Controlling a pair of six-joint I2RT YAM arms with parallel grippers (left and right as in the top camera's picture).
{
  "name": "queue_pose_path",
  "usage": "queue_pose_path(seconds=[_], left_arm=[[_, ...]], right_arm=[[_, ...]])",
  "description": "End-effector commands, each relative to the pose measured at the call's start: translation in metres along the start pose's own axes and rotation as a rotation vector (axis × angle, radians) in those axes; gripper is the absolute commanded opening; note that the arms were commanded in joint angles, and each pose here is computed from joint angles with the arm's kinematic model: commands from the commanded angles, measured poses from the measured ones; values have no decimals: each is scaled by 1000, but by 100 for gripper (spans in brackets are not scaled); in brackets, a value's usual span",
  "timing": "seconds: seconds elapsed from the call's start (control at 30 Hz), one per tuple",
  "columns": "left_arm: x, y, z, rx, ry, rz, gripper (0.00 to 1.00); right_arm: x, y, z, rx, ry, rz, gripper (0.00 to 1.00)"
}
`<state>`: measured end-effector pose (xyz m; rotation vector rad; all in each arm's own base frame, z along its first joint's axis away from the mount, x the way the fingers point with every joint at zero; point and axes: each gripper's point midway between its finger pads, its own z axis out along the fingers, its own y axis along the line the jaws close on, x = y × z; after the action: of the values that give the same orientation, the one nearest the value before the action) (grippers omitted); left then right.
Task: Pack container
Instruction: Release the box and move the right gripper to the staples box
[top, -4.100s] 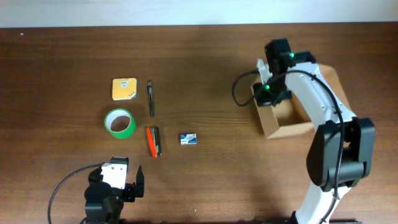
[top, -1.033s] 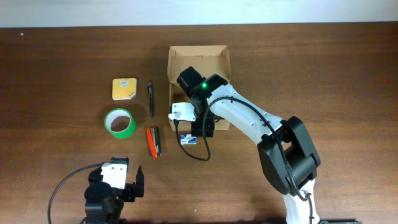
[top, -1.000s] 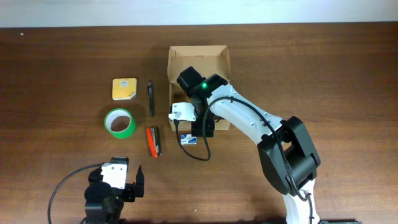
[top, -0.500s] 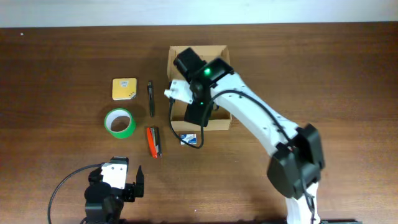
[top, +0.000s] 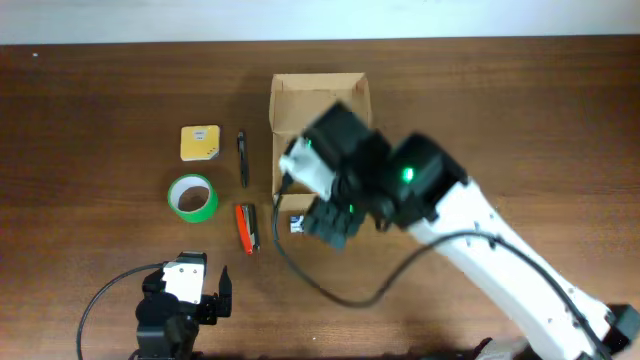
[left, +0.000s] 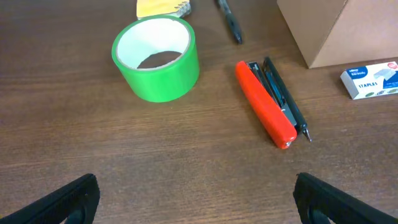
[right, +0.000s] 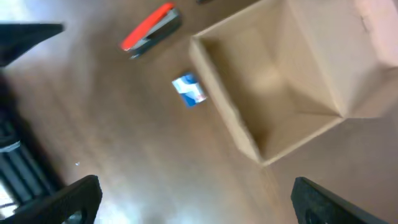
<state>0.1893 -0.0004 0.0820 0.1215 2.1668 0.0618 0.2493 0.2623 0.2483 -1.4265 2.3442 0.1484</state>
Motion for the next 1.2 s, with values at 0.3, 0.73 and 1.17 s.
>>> queue_pose_path(seconds=[0.3, 0.73, 1.17], left_arm=[[0, 2, 0, -12, -7, 9, 99], [0, 2, 0, -12, -7, 9, 99], [0, 2, 0, -12, -7, 9, 99]], right_arm=[[39, 89, 83, -221, 17, 40, 99], [18, 89, 116, -226, -24, 177, 99], [34, 59, 182, -8, 104, 521, 99]])
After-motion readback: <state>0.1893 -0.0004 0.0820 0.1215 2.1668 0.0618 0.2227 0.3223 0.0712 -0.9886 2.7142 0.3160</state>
